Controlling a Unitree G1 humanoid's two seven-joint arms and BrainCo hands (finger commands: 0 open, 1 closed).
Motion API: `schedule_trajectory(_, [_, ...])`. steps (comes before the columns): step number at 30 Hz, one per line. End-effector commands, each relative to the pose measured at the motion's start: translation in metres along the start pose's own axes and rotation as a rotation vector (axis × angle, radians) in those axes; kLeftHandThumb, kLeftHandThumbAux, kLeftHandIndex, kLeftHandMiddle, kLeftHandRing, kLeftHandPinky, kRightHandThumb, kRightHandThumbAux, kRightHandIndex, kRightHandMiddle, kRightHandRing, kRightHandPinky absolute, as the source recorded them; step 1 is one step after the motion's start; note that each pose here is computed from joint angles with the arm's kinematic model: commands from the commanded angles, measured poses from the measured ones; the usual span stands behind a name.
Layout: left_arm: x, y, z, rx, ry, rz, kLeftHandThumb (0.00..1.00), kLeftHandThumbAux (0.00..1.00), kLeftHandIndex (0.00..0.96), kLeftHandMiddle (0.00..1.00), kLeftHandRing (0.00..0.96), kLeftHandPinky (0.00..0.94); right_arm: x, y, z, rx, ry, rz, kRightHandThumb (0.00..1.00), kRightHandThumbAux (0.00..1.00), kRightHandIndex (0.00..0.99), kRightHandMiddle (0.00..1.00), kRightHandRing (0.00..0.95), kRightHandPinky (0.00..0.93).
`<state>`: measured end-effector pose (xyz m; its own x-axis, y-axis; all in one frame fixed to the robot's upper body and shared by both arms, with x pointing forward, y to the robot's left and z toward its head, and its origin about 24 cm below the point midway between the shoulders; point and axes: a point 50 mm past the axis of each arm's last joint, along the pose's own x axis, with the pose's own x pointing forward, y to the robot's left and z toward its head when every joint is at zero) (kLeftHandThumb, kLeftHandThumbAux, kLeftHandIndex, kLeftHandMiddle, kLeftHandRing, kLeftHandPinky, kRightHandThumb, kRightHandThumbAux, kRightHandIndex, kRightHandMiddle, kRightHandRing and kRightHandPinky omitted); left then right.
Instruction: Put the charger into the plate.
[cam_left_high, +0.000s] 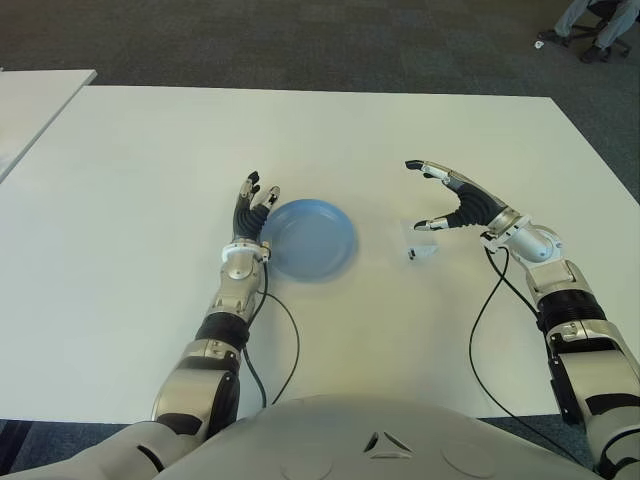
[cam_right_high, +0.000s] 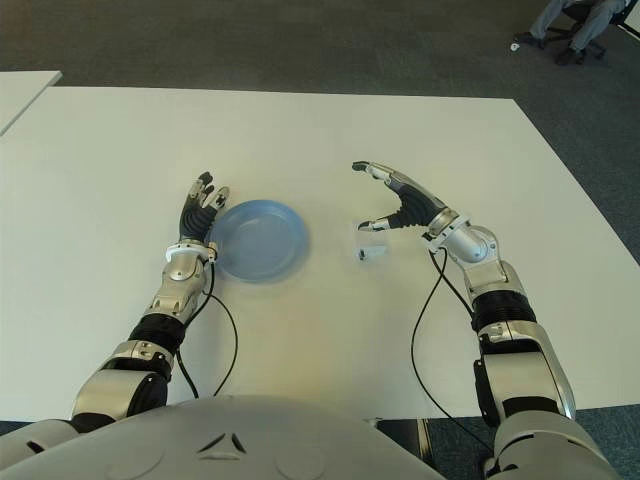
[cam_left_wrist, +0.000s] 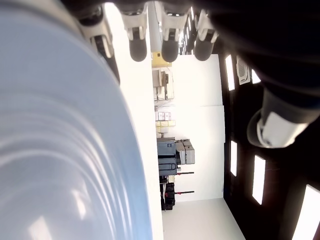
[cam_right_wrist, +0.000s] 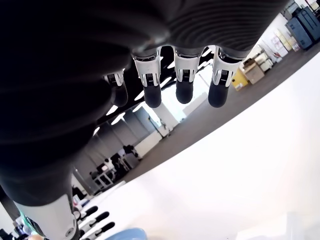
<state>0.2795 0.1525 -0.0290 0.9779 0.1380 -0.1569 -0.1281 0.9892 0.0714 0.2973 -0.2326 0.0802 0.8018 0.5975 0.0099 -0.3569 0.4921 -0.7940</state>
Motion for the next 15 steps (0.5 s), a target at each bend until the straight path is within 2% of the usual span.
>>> schedule_trajectory(1, [-0.008, 0.002, -0.02, 0.01, 0.103, -0.013, 0.0, 0.521, 0.035, 0.045, 0.024, 0.004, -0.005, 0.006, -0.005, -0.009, 0.017, 0.025, 0.397, 0.709, 0.007, 0.0, 0.0, 0.021])
schedule_trajectory(5, [-0.008, 0.002, -0.021, 0.009, 0.102, -0.015, 0.0, 0.522, 0.033, 0.044, 0.024, 0.008, -0.006, 0.009, -0.01, -0.047, 0.03, 0.064, 0.43, 0.638, 0.001, 0.0, 0.0, 0.008])
schedule_trajectory(9, [-0.008, 0.003, -0.021, 0.01, 0.101, -0.016, 0.0, 0.524, 0.03, 0.045, 0.025, 0.009, -0.005, 0.009, -0.011, -0.085, 0.037, 0.109, 0.413, 0.535, 0.0, 0.0, 0.0, 0.001])
schedule_trajectory(11, [-0.008, 0.003, -0.021, 0.011, 0.1, -0.016, 0.0, 0.525, 0.029, 0.046, 0.026, 0.01, -0.006, 0.01, -0.015, -0.114, 0.067, 0.135, 0.394, 0.416, 0.0, 0.0, 0.0, 0.0])
schedule_trajectory(15, [-0.008, 0.004, -0.021, 0.014, 0.096, -0.016, 0.0, 0.524, 0.03, 0.047, 0.027, 0.008, -0.007, 0.016, -0.028, -0.161, 0.141, 0.162, 0.374, 0.3, 0.0, 0.0, 0.0, 0.0])
